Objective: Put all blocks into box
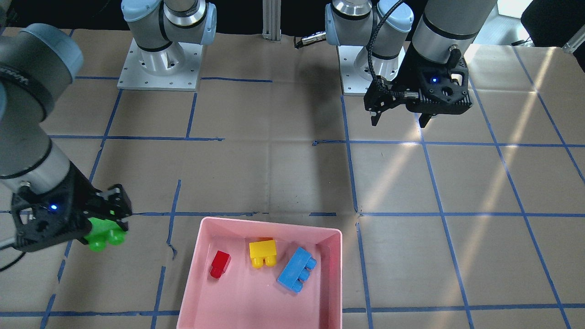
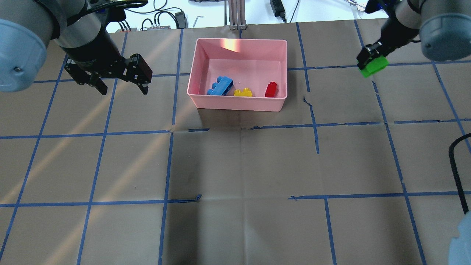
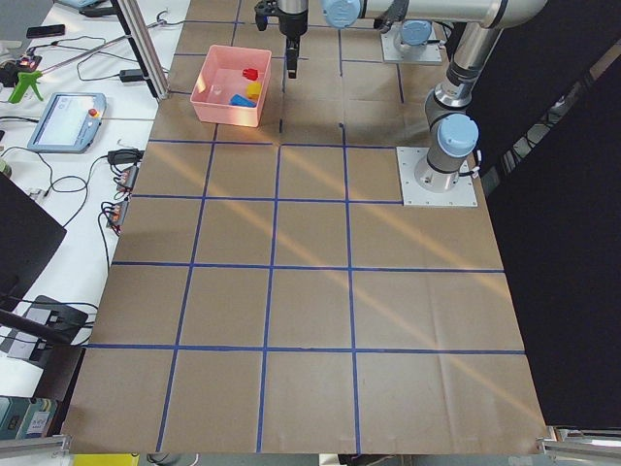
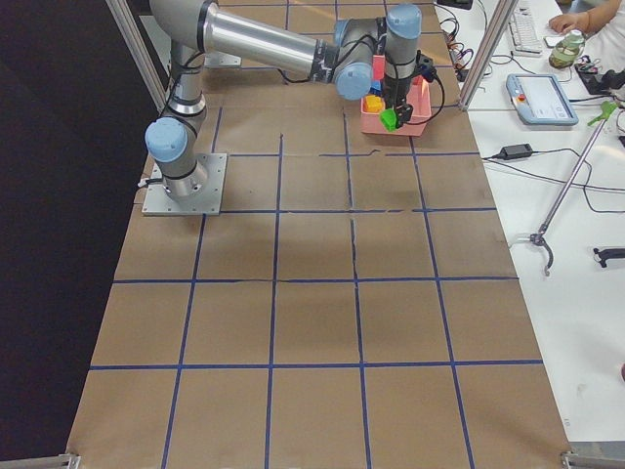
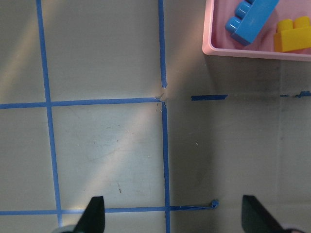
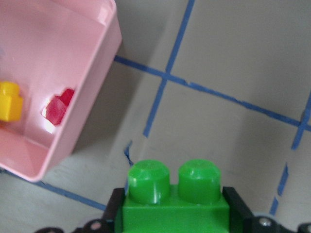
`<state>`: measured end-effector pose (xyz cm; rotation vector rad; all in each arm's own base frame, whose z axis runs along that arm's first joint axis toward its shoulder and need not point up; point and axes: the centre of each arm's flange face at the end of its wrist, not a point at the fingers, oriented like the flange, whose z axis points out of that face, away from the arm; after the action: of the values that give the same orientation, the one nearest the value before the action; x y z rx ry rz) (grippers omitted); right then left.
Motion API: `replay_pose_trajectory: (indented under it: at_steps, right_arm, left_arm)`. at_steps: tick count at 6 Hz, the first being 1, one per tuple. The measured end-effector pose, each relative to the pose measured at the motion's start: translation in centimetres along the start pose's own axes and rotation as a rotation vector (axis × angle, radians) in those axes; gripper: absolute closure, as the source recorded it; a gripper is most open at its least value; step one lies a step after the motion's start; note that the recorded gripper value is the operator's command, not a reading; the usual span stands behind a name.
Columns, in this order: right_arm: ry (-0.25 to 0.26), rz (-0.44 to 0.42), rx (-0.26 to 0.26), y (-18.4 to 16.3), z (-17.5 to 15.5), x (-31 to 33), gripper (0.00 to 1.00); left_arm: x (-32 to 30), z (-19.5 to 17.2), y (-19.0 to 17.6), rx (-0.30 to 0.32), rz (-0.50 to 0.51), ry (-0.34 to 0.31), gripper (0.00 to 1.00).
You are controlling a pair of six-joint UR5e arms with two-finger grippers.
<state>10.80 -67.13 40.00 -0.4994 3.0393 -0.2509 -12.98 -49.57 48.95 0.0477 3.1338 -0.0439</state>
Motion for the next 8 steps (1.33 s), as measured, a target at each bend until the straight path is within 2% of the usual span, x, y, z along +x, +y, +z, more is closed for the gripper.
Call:
replay_pose_trajectory:
  at_steps: [2,3,4,5,6,7,8]
  right_arm:
    - [-0.024,0.134,0.003,-8.3,4.4,-8.4,0.62]
    - [-0.032,0.197,-0.021,-10.1,8.0,-9.7,0.58]
    - [-0.036,0.246,-0.059,-10.9,12.3,-10.0,0.4]
    - [-0.041,0.264,-0.087,-11.1,15.6,-10.2,0.01]
    - [-0.053,0.273,-0.086,-11.3,17.6,-10.3,0.0]
    - [-0.062,0.281,-0.066,-11.6,17.4,-10.4,0.0]
    - [-0.062,0.287,-0.066,-11.4,15.5,-10.6,0.0]
  left_arm:
    - [-0.3,0.0,-0.1,0.002,0.0,0.0,0.01]
    - [-0.5,0.0,-0.1,0.002,0.0,0.0,0.01]
    - [-0.6,0.0,-0.1,0.003,-0.002,-0.001,0.01]
    - [-0.6,0.0,-0.1,0.003,-0.003,-0.002,0.01]
    - [-0.7,-0.1,-0.1,0.003,-0.004,-0.002,0.01]
    - [-0.7,-0.1,-0.1,0.003,-0.006,-0.002,0.01]
    - [-0.7,-0.1,-0.1,0.003,-0.008,-0.001,0.01]
